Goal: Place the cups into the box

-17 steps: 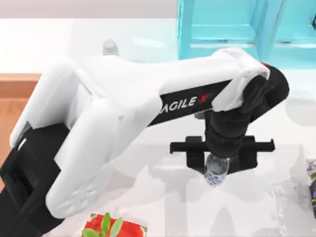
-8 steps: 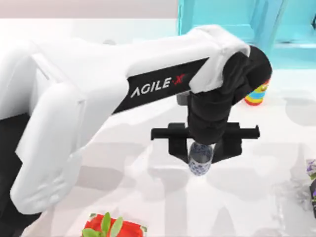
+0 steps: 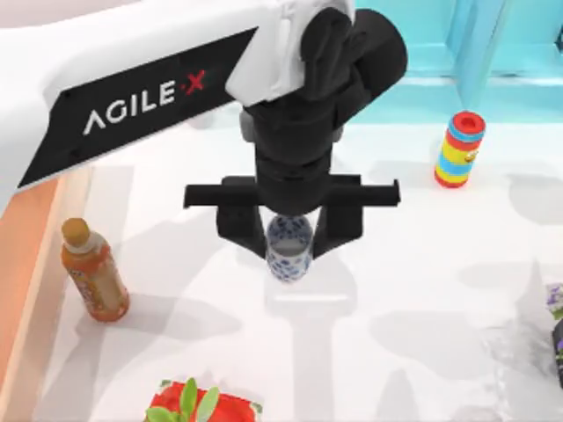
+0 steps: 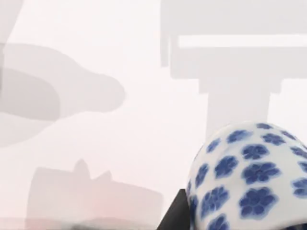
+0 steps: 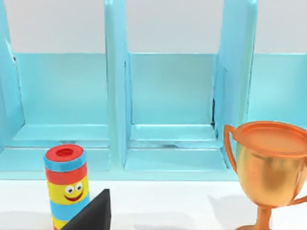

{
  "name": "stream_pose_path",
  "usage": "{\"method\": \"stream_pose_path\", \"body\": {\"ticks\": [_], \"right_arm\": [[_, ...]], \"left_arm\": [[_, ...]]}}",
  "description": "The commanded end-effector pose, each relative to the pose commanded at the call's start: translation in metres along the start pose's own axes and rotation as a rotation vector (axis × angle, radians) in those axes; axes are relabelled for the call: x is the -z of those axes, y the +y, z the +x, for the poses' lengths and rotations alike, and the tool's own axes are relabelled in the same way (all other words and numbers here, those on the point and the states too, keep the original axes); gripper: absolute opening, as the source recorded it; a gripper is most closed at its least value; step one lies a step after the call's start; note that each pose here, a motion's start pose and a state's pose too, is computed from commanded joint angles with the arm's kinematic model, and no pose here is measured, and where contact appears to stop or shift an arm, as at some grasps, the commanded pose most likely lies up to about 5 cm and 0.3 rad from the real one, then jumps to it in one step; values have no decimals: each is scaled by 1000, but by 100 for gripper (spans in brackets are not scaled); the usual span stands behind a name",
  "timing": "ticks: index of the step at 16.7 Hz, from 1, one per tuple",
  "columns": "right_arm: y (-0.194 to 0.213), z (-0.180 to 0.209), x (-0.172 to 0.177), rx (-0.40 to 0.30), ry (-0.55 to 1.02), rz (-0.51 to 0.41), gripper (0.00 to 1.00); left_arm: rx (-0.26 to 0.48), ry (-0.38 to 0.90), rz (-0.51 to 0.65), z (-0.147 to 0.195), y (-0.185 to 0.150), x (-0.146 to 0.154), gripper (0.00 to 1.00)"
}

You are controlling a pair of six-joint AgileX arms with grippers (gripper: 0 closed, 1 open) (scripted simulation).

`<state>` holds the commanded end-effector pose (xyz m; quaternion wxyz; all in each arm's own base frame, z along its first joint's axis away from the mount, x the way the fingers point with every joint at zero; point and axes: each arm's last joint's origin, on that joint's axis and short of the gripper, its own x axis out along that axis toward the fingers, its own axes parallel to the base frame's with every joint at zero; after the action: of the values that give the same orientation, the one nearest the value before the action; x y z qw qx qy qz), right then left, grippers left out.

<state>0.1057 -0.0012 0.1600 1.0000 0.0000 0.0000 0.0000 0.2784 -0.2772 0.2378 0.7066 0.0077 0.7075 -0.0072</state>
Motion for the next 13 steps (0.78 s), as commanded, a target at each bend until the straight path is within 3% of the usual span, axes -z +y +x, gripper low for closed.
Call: {"method": "stream_pose_path", "body": {"ticks": [3, 6, 13], "right_arm": [[0, 0, 0, 0, 0, 0, 100], [0, 0, 0, 0, 0, 0, 100], [0, 0, 0, 0, 0, 0, 100]], "left_arm": [[1, -2, 5, 0, -2, 0, 0], [-5, 5, 5, -2, 17, -13, 0], [0, -3, 2, -19, 145, -69, 0]]}}
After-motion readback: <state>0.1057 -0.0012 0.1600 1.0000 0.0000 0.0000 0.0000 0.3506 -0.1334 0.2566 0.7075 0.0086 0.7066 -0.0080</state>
